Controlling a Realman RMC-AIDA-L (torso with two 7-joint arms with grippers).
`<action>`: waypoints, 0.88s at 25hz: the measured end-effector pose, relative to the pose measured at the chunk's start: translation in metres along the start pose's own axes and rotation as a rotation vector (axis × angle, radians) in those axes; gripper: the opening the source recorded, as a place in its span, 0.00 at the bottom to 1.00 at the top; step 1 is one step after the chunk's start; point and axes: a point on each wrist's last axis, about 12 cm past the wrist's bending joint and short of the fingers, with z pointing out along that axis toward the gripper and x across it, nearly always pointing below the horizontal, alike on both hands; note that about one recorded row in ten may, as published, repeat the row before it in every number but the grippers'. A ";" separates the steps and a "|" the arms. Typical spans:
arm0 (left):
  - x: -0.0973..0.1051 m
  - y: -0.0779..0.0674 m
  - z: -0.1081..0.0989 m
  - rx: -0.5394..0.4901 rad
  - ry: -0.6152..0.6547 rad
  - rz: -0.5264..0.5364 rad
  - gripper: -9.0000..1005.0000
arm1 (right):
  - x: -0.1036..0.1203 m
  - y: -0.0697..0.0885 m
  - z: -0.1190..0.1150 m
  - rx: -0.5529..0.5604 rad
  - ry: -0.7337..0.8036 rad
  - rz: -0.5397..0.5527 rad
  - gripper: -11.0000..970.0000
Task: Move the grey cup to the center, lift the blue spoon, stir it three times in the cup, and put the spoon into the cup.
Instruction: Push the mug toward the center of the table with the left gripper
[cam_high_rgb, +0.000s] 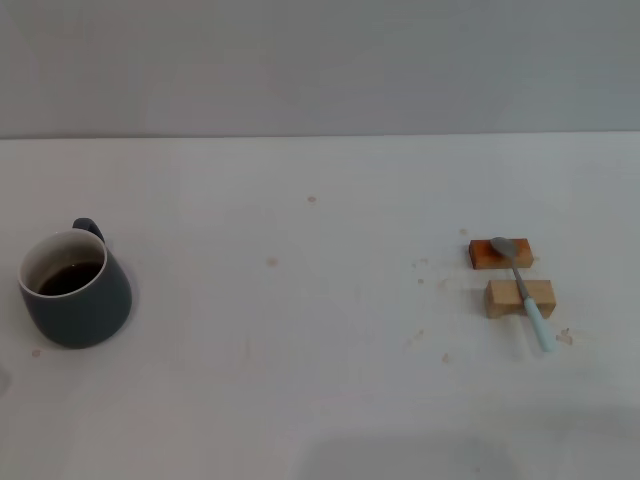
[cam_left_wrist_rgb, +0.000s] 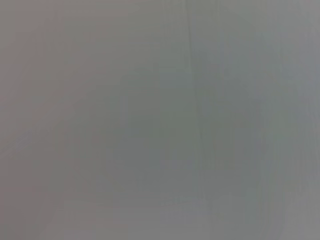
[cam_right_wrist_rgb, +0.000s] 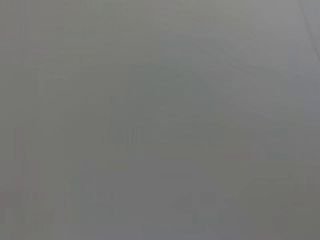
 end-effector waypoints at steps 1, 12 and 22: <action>0.000 0.001 0.004 0.004 0.003 0.009 0.01 | 0.000 0.000 0.000 0.000 0.000 0.000 0.76; 0.002 -0.002 0.028 0.038 0.030 0.094 0.01 | -0.001 0.000 0.000 0.001 -0.006 0.000 0.76; 0.009 -0.010 0.048 0.073 0.107 0.273 0.01 | -0.001 -0.001 -0.002 0.006 -0.005 -0.003 0.76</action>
